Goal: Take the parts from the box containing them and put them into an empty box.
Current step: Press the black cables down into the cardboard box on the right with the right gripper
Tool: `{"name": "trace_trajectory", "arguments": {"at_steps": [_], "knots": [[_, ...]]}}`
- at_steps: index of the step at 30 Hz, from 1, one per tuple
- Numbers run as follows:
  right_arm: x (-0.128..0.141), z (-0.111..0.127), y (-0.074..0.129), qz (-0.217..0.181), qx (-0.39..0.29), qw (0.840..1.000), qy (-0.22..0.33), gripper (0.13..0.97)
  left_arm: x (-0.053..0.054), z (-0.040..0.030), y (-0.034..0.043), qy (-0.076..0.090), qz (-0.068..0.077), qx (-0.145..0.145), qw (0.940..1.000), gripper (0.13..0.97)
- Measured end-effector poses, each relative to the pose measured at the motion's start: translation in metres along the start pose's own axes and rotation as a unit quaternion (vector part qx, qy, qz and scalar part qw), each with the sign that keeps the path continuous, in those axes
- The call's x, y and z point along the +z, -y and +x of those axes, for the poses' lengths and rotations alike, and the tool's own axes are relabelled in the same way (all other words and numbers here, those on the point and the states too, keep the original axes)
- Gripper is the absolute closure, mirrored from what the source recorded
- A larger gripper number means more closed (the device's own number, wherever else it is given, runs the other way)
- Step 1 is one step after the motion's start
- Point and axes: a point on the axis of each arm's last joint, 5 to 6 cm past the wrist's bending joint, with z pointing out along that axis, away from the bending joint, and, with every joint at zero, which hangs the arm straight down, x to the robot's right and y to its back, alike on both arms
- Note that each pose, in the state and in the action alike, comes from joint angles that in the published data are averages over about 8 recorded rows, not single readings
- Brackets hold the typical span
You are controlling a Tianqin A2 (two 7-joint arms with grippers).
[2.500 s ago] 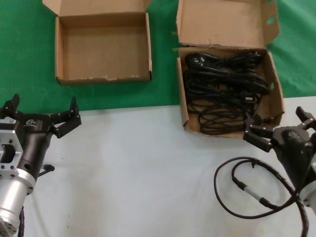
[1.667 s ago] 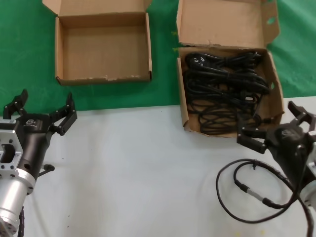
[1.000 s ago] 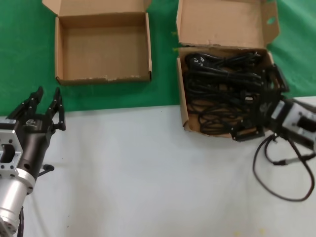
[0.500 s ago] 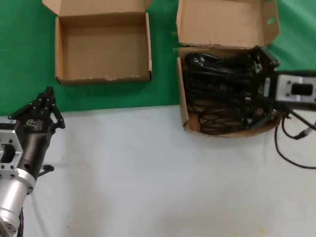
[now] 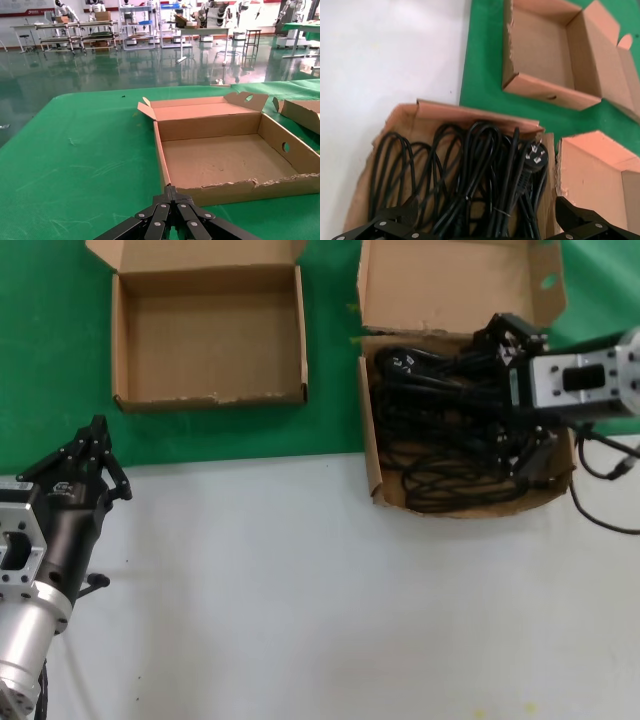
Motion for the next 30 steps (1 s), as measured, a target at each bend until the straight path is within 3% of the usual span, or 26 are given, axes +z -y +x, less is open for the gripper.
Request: {"name": "trace_trajectory", "arguments": {"at_steps": [15,24,30], "knots": [[0.026,0.025,0.002,-0.029,-0.009,0.999,0.016,0.205,0.0,0.0,0.0,0.0,0.0,0.0,1.0,0.952],[0.03,0.031,0.004,-0.036,-0.006,0.999,0.02,0.338,0.0,0.0,0.0,0.0,0.0,0.0,1.0,0.952],[0.03,0.03,0.004,-0.037,-0.004,0.999,0.023,0.486,0.0,0.0,0.0,0.0,0.0,0.0,1.0,0.952]]}}
